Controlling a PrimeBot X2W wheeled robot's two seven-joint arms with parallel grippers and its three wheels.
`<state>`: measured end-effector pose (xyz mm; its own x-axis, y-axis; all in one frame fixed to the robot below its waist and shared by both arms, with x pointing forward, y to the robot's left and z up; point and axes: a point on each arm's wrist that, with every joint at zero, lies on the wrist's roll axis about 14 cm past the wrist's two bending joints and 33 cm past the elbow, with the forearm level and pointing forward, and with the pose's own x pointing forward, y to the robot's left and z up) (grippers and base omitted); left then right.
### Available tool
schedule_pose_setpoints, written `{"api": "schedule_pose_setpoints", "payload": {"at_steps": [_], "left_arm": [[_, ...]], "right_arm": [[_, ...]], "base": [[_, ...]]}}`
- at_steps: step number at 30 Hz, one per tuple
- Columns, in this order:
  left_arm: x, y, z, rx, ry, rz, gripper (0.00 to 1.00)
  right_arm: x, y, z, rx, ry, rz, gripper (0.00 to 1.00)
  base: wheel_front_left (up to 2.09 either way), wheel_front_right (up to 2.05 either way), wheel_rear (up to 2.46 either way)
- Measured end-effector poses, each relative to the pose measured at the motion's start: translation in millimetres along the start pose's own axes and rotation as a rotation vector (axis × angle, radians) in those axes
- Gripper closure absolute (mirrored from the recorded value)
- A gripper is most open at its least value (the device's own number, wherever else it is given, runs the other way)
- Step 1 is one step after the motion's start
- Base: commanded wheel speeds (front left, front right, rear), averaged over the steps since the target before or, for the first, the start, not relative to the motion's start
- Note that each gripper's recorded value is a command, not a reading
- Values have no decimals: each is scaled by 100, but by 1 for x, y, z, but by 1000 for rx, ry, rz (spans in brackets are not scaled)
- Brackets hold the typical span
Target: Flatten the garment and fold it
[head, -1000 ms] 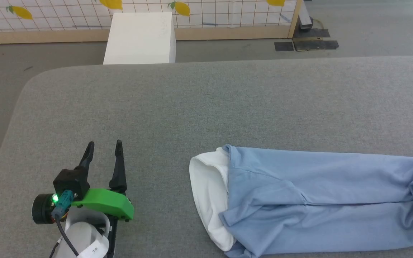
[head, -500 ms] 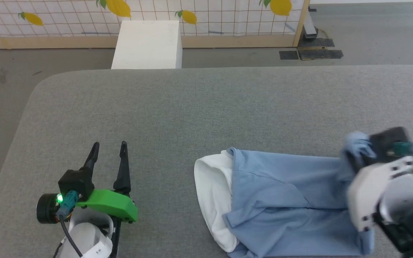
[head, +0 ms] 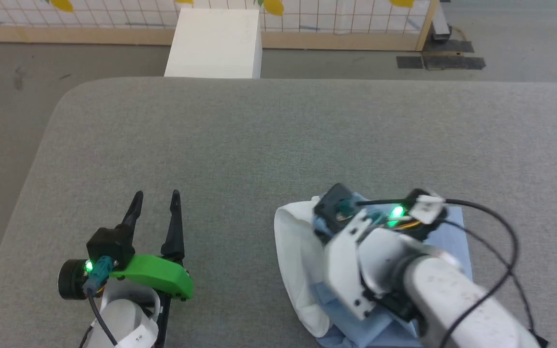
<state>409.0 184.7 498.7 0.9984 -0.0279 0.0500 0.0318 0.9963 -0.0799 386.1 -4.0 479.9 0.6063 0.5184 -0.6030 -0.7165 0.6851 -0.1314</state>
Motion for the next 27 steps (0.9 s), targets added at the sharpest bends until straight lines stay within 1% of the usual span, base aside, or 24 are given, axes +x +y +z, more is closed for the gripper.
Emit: {"api": "schedule_pose_setpoints", "payload": {"at_steps": [3, 7, 8, 9, 10, 13, 15, 18, 19, 22, 24, 27], "left_arm": [[0, 2, -3, -1, 10, 5, 0], [1, 5, -4, 0, 10, 12, 0], [1, 5, -4, 0, 11, 13, 0], [1, 6, -5, 0, 14, 16, 0], [1, 7, -6, 0, 17, 19, 0], [1, 7, -7, -2, 20, 20, 0], [1, 6, -6, -3, 17, 18, 0], [2, 4, -3, -6, 9, 13, 0], [3, 3, -2, -7, 6, 11, 0], [4, 0, 0, -9, -2, 5, 0], [5, -3, 3, -8, -10, -5, 0], [6, -8, 7, -8, -21, -19, 0]], "right_arm": [[20, 21, -11, -10, 50, 75, 100], [39, 40, -34, 10, 140, 155, 100], [41, 44, -38, 12, 157, 172, 83], [44, 49, -42, 23, 172, 192, 51], [45, 54, -44, 33, 175, 212, 0], [47, 63, -39, 65, 149, 251, 0], [45, 63, -26, 84, 88, 258, 0], [38, 54, 13, 193, -94, 260, 0], [33, 48, 30, 233, -176, 252, 0], [11, 18, 74, 317, -407, 193, 0], [-10, -14, 96, 389, -565, 119, 0], [-42, -57, 103, 471, -729, -12, 0]], "base": [[0, 0, 0], [0, 0, 0], [0, 0, 0], [0, 0, 0], [0, 0, 0], [0, 0, 0], [0, 0, 0], [0, 0, 0], [0, 0, 0], [0, 0, 0], [0, 0, 0], [0, 0, 0]]}}
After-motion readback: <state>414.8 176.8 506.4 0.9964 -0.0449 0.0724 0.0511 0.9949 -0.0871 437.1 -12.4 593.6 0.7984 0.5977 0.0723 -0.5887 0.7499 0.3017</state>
